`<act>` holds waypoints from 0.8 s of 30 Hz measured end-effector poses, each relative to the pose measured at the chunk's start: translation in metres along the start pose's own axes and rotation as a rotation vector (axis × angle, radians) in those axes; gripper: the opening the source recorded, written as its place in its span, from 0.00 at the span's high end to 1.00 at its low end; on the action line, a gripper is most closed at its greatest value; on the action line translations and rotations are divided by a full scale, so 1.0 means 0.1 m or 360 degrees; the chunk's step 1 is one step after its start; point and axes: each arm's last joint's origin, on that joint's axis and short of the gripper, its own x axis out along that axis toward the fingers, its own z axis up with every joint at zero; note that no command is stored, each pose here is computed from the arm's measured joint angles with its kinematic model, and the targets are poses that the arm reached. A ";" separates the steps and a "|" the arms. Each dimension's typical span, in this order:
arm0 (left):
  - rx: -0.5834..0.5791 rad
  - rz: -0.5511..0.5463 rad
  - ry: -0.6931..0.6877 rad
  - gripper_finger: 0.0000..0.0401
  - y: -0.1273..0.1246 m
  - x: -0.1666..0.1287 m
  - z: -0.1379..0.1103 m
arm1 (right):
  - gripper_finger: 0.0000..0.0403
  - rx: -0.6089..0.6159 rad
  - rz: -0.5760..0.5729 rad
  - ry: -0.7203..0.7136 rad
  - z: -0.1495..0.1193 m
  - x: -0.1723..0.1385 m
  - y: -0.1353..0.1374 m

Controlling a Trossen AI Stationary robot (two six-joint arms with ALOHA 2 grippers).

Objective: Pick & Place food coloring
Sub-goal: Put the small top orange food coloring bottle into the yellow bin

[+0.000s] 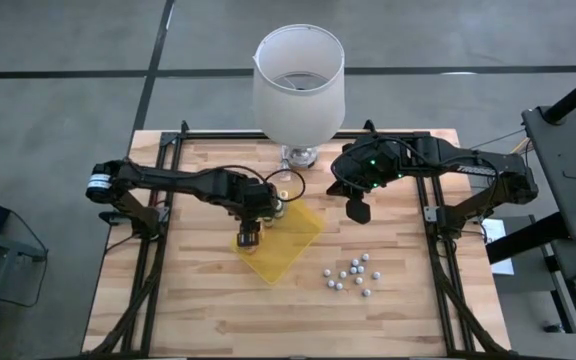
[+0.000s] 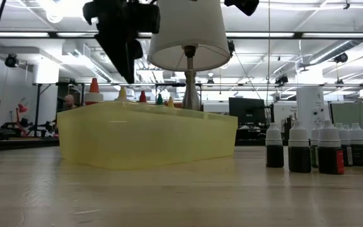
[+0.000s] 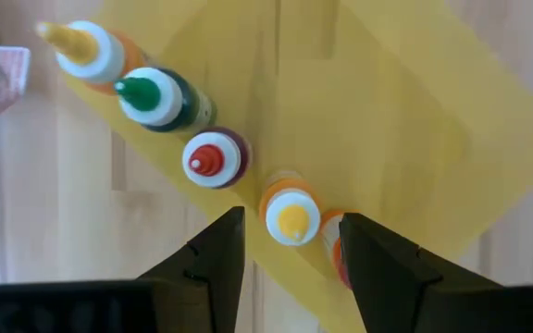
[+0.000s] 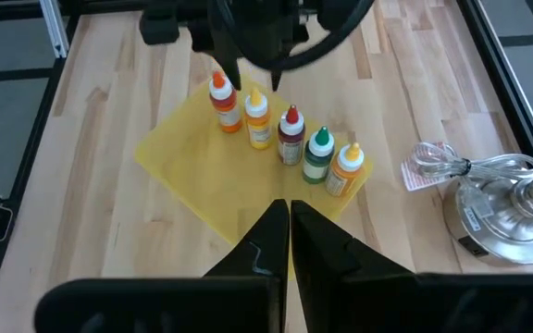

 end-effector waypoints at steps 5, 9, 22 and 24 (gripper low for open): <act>-0.0069 -0.0038 -0.0039 0.63 -0.02 -0.19 0.08 | 0.98 0.0003 0.0009 0.0028 -0.02 0.01 0.01; -0.0101 -0.0105 -0.0100 0.63 -0.03 -0.35 0.14 | 0.98 -0.0026 0.0038 0.0057 -0.06 0.03 0.08; -0.0111 -0.0174 -0.0417 0.63 -0.03 -0.78 0.06 | 0.98 0.0016 0.0183 0.0157 -0.38 -0.06 0.43; -0.0107 -0.0184 -0.0487 0.63 -0.03 -0.86 0.05 | 0.98 0.0010 0.0209 0.0167 -0.43 -0.08 0.48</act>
